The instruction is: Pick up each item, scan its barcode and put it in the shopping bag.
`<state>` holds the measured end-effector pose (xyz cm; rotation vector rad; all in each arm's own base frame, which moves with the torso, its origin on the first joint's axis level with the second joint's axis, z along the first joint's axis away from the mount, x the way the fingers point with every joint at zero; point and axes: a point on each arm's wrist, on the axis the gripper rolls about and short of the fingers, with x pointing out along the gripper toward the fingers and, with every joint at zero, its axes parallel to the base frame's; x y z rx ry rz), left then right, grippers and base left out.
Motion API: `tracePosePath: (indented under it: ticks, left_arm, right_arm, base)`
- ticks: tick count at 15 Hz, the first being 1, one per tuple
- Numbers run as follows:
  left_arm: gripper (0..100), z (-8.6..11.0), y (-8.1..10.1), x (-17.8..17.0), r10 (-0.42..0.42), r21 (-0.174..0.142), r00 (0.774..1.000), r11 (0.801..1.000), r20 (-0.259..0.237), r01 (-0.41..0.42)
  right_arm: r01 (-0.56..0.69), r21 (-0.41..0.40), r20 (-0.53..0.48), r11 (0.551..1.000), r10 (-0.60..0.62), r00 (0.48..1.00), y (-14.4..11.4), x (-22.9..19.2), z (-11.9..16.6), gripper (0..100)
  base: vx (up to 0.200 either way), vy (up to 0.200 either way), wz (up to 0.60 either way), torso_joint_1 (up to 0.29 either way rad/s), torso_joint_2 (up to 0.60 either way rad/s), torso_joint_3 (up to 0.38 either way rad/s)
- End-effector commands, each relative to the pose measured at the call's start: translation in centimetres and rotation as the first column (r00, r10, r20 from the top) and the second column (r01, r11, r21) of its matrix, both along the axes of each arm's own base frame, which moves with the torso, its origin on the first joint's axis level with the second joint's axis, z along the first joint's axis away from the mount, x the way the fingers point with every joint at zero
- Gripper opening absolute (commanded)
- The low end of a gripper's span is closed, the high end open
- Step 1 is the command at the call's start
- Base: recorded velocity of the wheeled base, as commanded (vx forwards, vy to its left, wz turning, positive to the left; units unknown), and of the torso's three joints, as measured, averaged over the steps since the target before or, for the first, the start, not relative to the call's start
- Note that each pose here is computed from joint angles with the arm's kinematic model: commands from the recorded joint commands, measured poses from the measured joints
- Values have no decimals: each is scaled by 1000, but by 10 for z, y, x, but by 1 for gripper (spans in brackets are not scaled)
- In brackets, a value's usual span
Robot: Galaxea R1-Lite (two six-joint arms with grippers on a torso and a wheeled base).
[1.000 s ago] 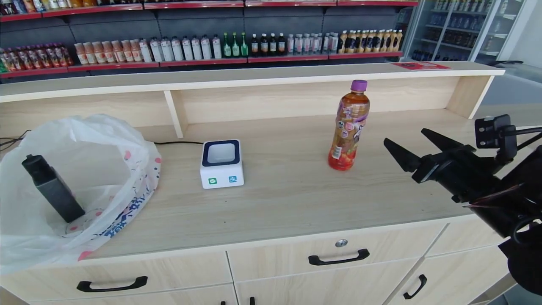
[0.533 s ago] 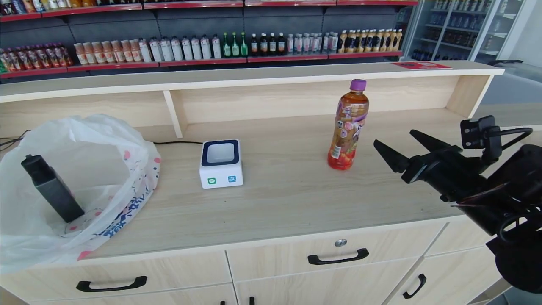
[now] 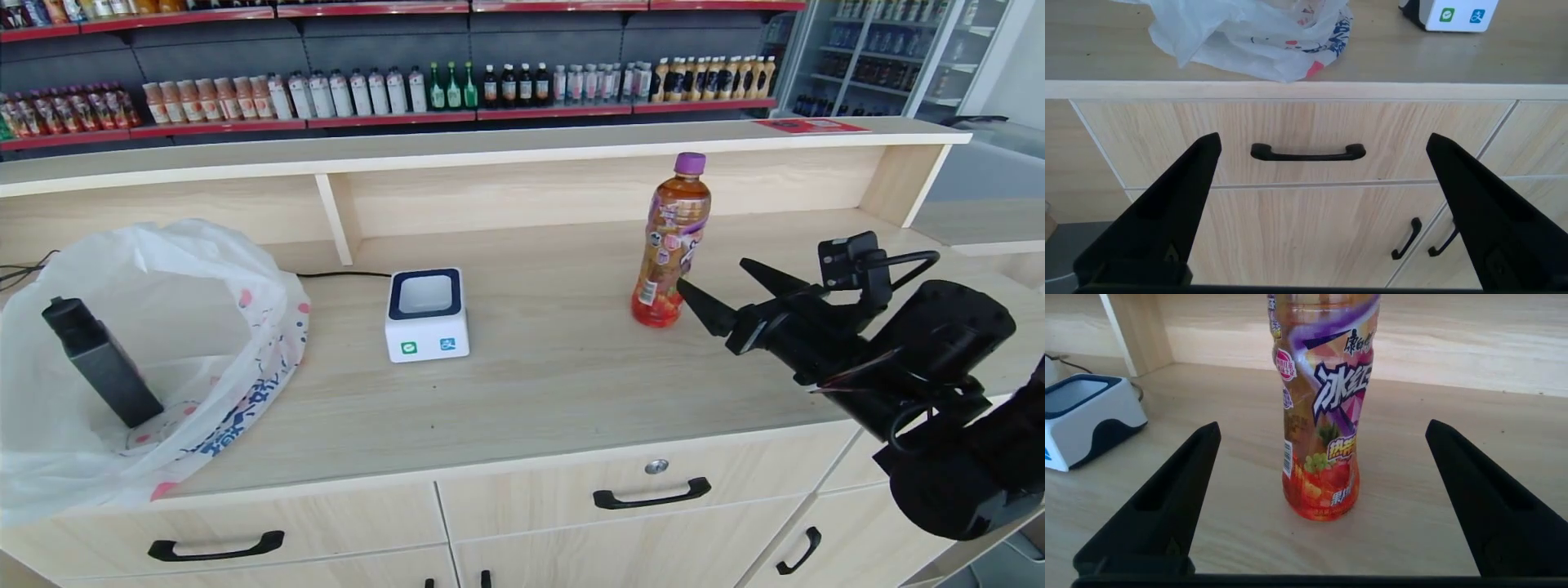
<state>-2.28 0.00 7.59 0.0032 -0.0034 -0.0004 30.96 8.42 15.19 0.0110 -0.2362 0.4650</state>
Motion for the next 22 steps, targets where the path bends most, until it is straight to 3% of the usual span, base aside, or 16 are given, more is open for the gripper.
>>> tracePosePath:
  ticks: [1, 12, 14, 18, 22]
  left_arm:
    - [100, 0, 0, 0, 0, 0, 1000, 1000, 0, 0]
    - [100, 0, 0, 0, 0, 6, 1000, 1000, 0, 0]
    - [100, 0, 0, 0, 0, 8, 1000, 1000, 0, 0]
    - [100, 0, 0, 0, 1, 41, 1000, 999, 0, -1]
    - [100, 0, 0, 0, 1, 31, 1000, 1000, 0, -1]
  right_arm:
    - [-4, 4, -1, 1000, 4, 1000, 4, 8, -4, 100]
    - [-43, 67, 24, 997, 41, 999, 23, 53, -14, 100]
    - [-41, 65, 8, 997, 40, 999, 22, 53, -18, 100]
    - [-15, 65, 6, 998, 14, 1000, 12, 56, -19, 100]
    - [-25, 69, 19, 997, 24, 1000, 13, 56, -15, 100]
  base:
    - [0, 0, 0, 0, 0, 0]
    - [0, 0, 0, 0, 0, 0]
    - [0, 0, 0, 0, 0, 0]
    - [0, 0, 0, 0, 0, 0]
    - [0, 0, 0, 0, 0, 0]
